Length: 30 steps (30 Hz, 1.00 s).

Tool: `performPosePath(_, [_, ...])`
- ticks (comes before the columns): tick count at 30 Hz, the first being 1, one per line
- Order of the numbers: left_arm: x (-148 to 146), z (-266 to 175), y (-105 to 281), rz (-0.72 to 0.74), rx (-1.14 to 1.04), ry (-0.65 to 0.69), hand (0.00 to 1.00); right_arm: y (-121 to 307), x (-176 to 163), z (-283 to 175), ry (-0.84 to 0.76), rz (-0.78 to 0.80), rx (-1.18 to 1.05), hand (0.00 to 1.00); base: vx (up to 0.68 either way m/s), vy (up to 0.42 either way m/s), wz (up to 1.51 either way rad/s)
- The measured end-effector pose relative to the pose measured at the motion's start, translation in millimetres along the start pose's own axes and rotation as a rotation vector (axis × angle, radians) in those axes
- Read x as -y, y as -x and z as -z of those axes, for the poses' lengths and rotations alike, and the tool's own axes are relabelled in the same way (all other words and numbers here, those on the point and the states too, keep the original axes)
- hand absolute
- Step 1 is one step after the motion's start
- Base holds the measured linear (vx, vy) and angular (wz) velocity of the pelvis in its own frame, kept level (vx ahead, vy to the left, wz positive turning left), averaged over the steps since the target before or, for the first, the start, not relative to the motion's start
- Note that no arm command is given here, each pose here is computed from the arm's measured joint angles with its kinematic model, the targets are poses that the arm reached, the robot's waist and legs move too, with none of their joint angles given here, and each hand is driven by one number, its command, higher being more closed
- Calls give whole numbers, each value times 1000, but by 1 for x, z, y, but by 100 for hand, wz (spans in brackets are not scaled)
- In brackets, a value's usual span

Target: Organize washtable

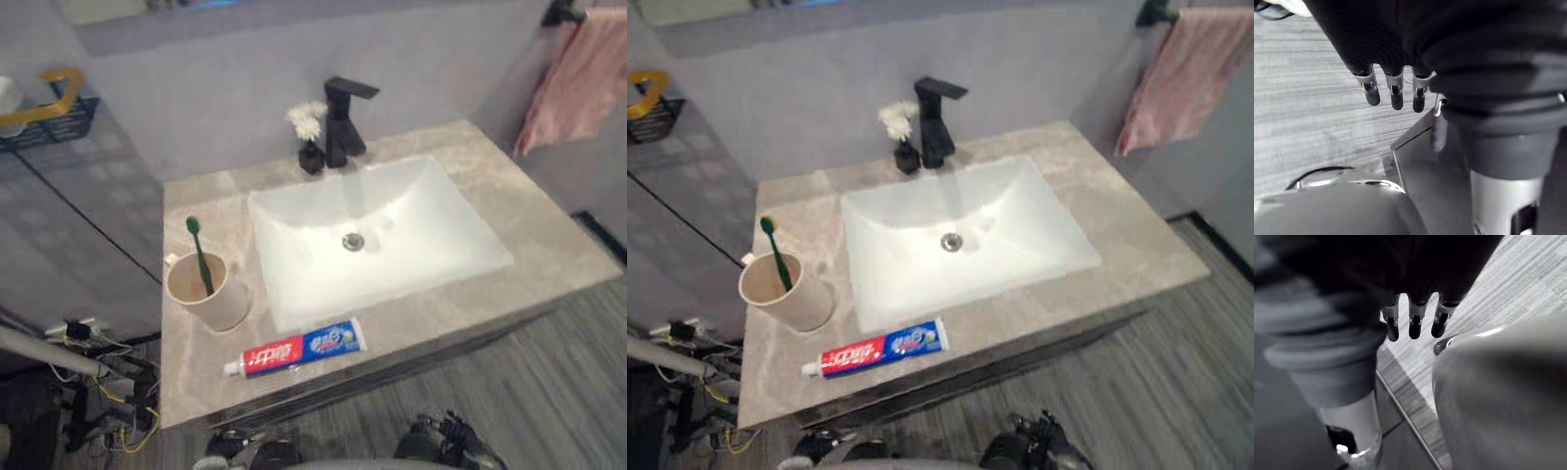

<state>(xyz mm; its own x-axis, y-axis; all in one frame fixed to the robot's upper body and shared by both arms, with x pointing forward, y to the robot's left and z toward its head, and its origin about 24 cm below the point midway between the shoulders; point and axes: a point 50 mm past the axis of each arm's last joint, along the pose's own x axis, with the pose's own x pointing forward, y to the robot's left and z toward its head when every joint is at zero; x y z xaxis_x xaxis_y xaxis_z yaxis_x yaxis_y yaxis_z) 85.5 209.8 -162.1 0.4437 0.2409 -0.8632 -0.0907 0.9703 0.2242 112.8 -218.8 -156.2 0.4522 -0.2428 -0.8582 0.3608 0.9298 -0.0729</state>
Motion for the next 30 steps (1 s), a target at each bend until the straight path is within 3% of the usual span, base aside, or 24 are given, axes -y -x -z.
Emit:
performPosePath(5, [6, -11, -1, 27, 47, -54, 0, 2, -3, 6, 23, -15, -9, 0, -163, 113, 6])
performPosePath(9, [-5, -5, 0, 0, 38, -37, 0, 6, -1, 25, 10, -8, -63, 0, -131, -101, 14])
performPosePath(18, [-6, -17, -3, -14, 68, 6, 0, 3, 2, 15, 34, 2, -44, 0, -148, -127, 51])
performPosePath(23, [-5, -4, 1, -31, 29, 91, 0, 5, 12, 21, -13, 45, -55, 0, -76, 73, 37])
performPosePath(26, [-15, 12, 5, -55, -12, 76, 0, 10, 0, 38, -59, 22, -98, 0, -88, 133, -15])
performPosePath(30, [-21, 22, 8, -80, -42, 106, 0, 16, 11, 54, -75, 53, -140, 0, 6, 95, -4])
